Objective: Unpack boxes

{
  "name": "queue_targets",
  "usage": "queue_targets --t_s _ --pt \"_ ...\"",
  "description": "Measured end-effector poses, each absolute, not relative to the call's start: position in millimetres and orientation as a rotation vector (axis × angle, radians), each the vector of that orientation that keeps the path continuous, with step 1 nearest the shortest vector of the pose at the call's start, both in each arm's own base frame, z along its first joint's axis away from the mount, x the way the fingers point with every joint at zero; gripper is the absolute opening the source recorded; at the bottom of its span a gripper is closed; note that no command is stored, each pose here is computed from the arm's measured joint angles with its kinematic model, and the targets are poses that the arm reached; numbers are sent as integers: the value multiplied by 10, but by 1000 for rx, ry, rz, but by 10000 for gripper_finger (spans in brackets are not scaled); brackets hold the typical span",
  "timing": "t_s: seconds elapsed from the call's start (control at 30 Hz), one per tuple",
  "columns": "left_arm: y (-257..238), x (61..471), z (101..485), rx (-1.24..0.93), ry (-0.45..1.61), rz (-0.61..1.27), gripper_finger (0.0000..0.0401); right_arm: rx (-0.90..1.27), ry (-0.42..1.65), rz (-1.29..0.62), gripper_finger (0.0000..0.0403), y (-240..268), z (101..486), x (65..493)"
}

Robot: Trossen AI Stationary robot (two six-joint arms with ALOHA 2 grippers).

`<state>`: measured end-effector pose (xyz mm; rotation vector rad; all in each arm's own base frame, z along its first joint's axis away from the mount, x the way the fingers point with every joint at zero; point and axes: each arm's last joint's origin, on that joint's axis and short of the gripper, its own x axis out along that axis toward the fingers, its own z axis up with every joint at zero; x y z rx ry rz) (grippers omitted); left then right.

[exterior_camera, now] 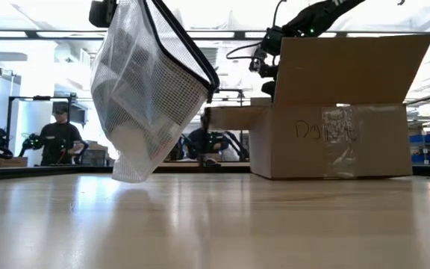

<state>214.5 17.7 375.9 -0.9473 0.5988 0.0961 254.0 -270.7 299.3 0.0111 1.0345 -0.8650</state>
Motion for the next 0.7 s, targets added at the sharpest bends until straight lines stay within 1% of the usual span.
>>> queue_targets --t_s 0.3,0.47,0.7 --pt "177 2145 3759 -970 599 103 0 76 1051 -821 226 -2923 2852 2411" --pt "177 2145 3759 -978 598 106 0 95 1098 -788 228 -3003 2667 2448" --pt "177 2145 3759 -991 598 110 0 164 1127 -672 218 -3042 2438 2519"
